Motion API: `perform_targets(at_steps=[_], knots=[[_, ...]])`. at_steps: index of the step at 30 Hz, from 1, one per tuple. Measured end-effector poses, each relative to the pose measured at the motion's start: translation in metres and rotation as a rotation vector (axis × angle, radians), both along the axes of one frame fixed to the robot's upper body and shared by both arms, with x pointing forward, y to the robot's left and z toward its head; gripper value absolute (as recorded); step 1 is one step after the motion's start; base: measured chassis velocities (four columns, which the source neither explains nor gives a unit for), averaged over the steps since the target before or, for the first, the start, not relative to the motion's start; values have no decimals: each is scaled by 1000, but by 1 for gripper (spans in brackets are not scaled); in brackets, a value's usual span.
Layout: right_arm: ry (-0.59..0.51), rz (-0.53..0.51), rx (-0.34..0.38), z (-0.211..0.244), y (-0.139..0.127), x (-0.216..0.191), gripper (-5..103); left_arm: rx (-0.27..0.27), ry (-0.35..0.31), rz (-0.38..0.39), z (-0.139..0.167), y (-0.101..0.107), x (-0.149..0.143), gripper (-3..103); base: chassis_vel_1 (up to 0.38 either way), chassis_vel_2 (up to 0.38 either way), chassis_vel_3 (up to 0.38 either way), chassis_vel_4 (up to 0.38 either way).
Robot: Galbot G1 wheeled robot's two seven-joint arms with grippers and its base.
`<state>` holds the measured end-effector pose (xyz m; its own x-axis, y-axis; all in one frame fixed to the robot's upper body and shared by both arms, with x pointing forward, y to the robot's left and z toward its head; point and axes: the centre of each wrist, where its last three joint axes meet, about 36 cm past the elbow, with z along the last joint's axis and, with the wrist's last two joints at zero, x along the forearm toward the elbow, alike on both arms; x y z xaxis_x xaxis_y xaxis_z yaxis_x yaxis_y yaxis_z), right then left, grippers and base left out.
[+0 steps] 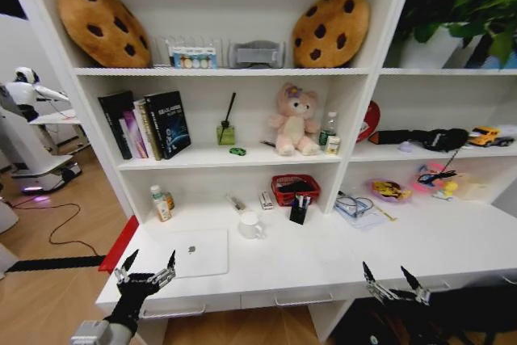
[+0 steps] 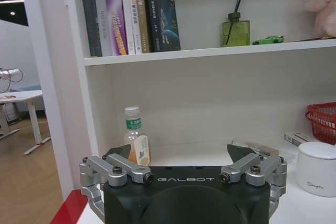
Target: Organize the objects on the table.
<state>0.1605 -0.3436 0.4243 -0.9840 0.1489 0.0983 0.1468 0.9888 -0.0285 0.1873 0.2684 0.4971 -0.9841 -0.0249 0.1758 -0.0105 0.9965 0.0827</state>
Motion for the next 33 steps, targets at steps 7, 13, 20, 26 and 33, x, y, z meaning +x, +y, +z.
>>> perform_targets(at_steps=[7, 13, 20, 26, 33], knots=[[0, 0, 0, 0, 0, 0, 100, -1, 0, 0, 0, 0, 0, 100, -9, 13, 19, -5], [0, 0, -1, 0, 0, 0, 100, -1, 0, 0, 0, 0, 0, 100, 74, 41, -48, -47], [0, 0, 0, 0, 0, 0, 100, 0, 0, 0, 0, 0, 0, 100, 162, 165, -189, -143], [0, 0, 0, 0, 0, 0, 100, 0, 0, 0, 0, 0, 0, 100, 25, 3, -32, -11], [0, 0, 0, 0, 0, 0, 100, -1, 0, 0, 0, 0, 0, 100, -19, -71, 16, 69]])
